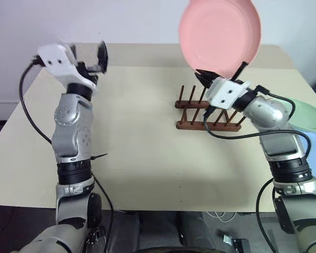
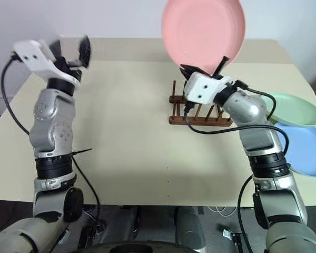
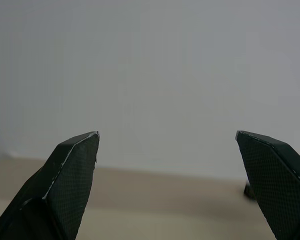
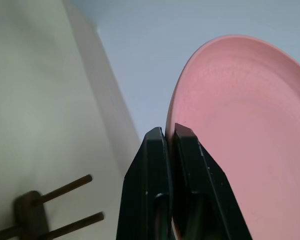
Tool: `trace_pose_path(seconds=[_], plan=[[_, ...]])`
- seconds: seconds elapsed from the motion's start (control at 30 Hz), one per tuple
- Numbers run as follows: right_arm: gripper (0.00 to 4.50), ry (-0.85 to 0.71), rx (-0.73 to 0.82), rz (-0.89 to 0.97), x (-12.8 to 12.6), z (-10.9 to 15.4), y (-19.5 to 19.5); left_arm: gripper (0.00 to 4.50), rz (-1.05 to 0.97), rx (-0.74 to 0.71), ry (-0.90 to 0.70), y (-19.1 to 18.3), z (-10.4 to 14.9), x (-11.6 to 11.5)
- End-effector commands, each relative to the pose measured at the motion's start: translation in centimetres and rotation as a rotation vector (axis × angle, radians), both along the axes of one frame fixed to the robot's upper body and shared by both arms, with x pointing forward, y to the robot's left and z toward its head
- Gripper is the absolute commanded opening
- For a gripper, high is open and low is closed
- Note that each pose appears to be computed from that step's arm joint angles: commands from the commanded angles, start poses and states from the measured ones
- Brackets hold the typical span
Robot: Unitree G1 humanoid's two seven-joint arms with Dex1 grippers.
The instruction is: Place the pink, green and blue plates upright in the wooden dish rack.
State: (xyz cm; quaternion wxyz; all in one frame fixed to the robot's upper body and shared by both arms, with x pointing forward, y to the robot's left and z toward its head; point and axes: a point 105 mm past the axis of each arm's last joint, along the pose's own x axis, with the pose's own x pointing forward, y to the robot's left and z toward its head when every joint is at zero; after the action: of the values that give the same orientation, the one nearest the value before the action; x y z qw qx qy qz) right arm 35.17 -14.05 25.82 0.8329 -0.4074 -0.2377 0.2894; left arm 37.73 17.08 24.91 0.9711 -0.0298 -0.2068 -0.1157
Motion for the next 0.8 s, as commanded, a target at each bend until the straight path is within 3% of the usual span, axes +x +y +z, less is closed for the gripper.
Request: trace_pose_path(seconds=[0.03, 0.27, 0.43, 0.8], plan=[[0.00, 0.108, 0.218, 0.097, -1.8, 2.6, -2.3, 4.47, -0.252, 0.194, 0.086, -3.7, -3.8, -1.6], [0.00, 0.392, 0.420, 0.161, -2.7, 1.8, -6.4, 4.47, -0.585, 0.361, 0.220, -7.6, -8.9, -5.7], [0.00, 0.535, 0.620, 0.228, -3.2, 2.0, -7.8, 4.47, -0.696, 0.425, 0.280, -8.8, -11.3, -7.5], [0.00, 0.648, 0.794, 0.299, -3.7, 1.2, -7.4, 4.47, -0.721, 0.435, 0.305, -9.8, -12.4, -7.7]])
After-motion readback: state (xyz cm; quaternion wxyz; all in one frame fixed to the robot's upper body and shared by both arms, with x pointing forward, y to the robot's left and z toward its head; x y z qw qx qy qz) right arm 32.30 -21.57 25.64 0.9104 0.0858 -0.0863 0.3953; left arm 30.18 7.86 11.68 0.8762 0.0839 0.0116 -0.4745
